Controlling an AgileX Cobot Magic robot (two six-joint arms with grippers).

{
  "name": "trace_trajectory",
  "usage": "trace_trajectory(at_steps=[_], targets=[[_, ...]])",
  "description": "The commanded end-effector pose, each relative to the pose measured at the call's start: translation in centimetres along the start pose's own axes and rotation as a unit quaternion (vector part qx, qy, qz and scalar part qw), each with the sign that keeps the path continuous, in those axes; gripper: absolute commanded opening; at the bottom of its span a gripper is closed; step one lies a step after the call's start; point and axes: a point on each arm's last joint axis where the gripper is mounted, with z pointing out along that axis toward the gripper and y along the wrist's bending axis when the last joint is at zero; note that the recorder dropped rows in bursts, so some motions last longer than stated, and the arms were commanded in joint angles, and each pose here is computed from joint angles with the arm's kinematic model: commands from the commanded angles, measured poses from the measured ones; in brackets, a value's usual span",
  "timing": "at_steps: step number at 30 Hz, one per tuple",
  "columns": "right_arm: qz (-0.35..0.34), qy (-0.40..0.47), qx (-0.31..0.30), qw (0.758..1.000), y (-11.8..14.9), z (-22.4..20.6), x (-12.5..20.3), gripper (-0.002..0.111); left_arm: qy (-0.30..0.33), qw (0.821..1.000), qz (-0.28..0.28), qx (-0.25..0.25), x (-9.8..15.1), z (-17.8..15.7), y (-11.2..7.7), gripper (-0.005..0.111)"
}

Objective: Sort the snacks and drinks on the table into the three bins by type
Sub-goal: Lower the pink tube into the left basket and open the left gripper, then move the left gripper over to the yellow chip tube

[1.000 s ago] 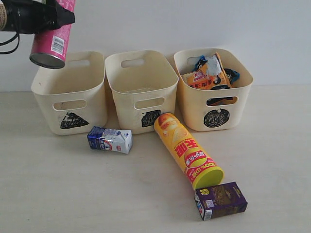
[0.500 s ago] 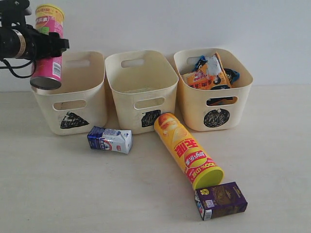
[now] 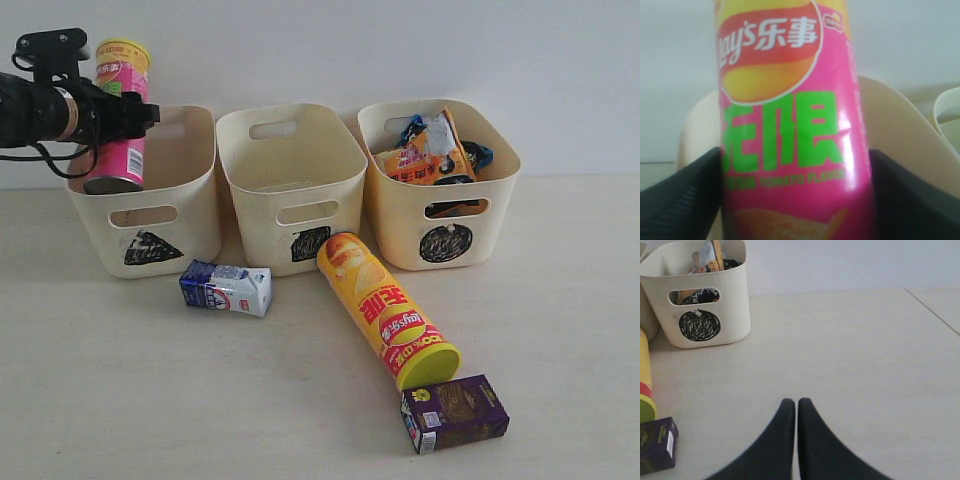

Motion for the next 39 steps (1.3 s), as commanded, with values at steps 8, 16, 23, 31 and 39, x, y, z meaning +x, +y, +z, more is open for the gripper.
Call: trace_trajectory(at_steps=[8, 16, 23, 31, 39], targets=[[0.002, -0.003, 0.002, 1.0, 0.0, 0.0, 0.1, 0.0, -0.007, 1.0, -0.005, -0.001, -0.4, 0.0, -0.2, 0.082], [0.002, -0.003, 0.002, 1.0, 0.0, 0.0, 0.1, 0.0, -0.034, 0.999, 0.014, 0.001, -2.7, -1.7, -0.5, 0.077], [0.002, -0.003, 0.002, 1.0, 0.0, 0.0, 0.1, 0.0, -0.109, 0.972, 0.203, -0.051, -8.4, -7.1, -0.5, 0.013], [0.002, -0.003, 0.002, 1.0, 0.0, 0.0, 0.1, 0.0, -0.111, 0.913, 0.304, -0.249, -11.4, -11.1, 2.3, 0.005], [0.002, -0.003, 0.002, 1.0, 0.0, 0.0, 0.1, 0.0, 0.053, 0.923, 0.241, -0.295, -8.9, -11.9, 3.9, 0.004]])
